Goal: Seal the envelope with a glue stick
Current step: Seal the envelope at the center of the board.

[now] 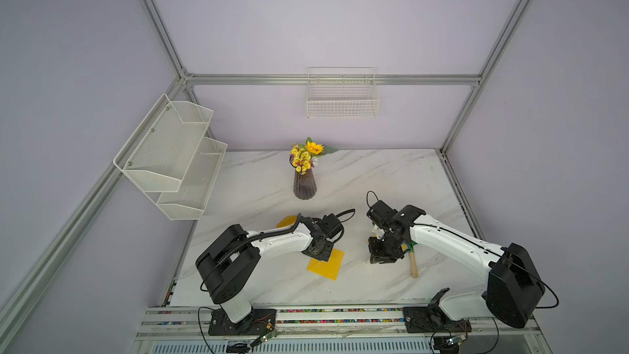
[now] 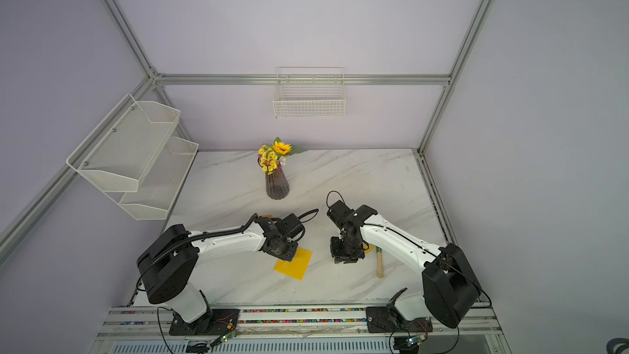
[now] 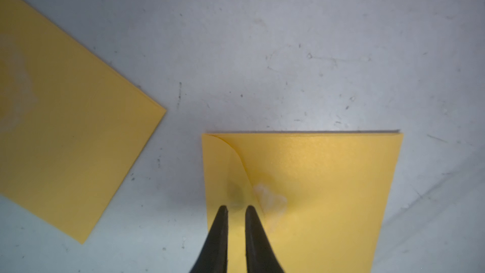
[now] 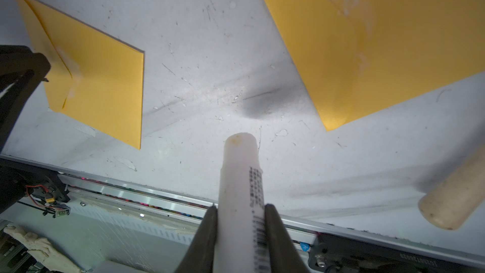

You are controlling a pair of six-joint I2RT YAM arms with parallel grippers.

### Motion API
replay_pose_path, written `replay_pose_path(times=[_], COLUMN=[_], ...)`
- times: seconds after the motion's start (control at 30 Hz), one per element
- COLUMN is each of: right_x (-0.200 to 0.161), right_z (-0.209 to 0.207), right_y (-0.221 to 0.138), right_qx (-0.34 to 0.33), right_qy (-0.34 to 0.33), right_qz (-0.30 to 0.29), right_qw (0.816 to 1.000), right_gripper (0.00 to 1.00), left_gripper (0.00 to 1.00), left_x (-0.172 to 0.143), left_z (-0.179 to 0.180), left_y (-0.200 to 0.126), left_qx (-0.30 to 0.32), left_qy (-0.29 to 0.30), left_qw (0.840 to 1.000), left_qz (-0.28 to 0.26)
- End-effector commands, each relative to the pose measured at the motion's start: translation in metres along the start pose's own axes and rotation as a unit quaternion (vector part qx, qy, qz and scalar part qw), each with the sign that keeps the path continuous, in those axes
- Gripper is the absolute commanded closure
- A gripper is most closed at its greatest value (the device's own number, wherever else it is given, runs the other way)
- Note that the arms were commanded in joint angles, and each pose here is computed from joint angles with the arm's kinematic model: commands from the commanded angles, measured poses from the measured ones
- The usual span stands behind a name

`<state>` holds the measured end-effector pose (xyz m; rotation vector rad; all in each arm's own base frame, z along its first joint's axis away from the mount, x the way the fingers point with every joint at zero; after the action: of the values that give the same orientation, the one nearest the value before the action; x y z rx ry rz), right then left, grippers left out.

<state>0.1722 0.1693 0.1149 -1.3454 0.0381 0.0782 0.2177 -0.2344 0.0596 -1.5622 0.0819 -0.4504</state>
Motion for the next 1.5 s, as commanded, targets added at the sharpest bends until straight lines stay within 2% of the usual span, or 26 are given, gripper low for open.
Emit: replay_pose_path(times=[0.0, 0.13, 0.27, 0.37, 0.53, 0.7, 0.93, 1.27, 1.47], right_x=[0.000, -0.003, -0.003, -0.003, -0.001, -0.001, -0.001, -0.004, -0.003], right_z=[-0.002, -0.003, -0.003, -0.003, -0.002, -0.002, -0.003, -0.005, -0.003], right_y=[-0.004, -0.002, -0.003, -0.005, -0.008, -0.007, -0.007, -0.005, -0.009], right_qx=[-0.003, -0.003, -0.003, -0.003, -0.004, -0.004, -0.005, -0.007, -0.005], right_qy=[-0.001, 0.000, 0.000, 0.000, -0.002, -0.001, -0.001, 0.001, 0.002], right_qz=[0.000, 0.002, 0.002, 0.000, -0.004, -0.003, -0.004, 0.002, -0.005], right_qw=[1.000, 1.000, 1.000, 1.000, 1.000, 1.000, 1.000, 1.000, 1.000], right_gripper=[1.00, 1.00, 1.00, 1.00, 1.00, 1.00, 1.00, 1.00, 1.00], left_gripper=[0.85, 0.84, 0.85, 0.85, 0.84, 0.83, 0.83, 0.85, 0.85], left_x=[0.003, -0.014, -0.020, -0.012, 0.015, 0.027, 0.028, 0.007, 0.032], left_z=[-0.003, -0.002, 0.003, 0.001, 0.002, 0.003, 0.002, 0.004, 0.008], left_y=[0.009, 0.029, 0.034, 0.023, -0.013, -0.026, -0.006, 0.028, -0.010], left_qx=[-0.006, -0.006, 0.006, 0.000, 0.000, -0.002, -0.001, 0.009, 0.012], left_qy=[0.008, 0.007, 0.005, 0.008, 0.009, 0.010, 0.017, 0.017, 0.012], left_qw=[1.000, 0.999, 0.999, 1.000, 0.999, 0.999, 0.999, 1.000, 0.999], left_qz=[0.003, 0.031, 0.038, 0.020, -0.033, -0.047, -0.028, 0.017, -0.048])
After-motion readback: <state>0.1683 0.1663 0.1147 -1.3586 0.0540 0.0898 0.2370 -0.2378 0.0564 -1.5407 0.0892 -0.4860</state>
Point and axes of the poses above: each gripper's point midway between its finger pads, its own y axis out along the fingers, its own z axis along the line the jaws close on, x = y × z, the point moved 3 cm from there along -y, back along the fingers, and after that the axes turned 1 degree about -y, right-handed, at the moved point
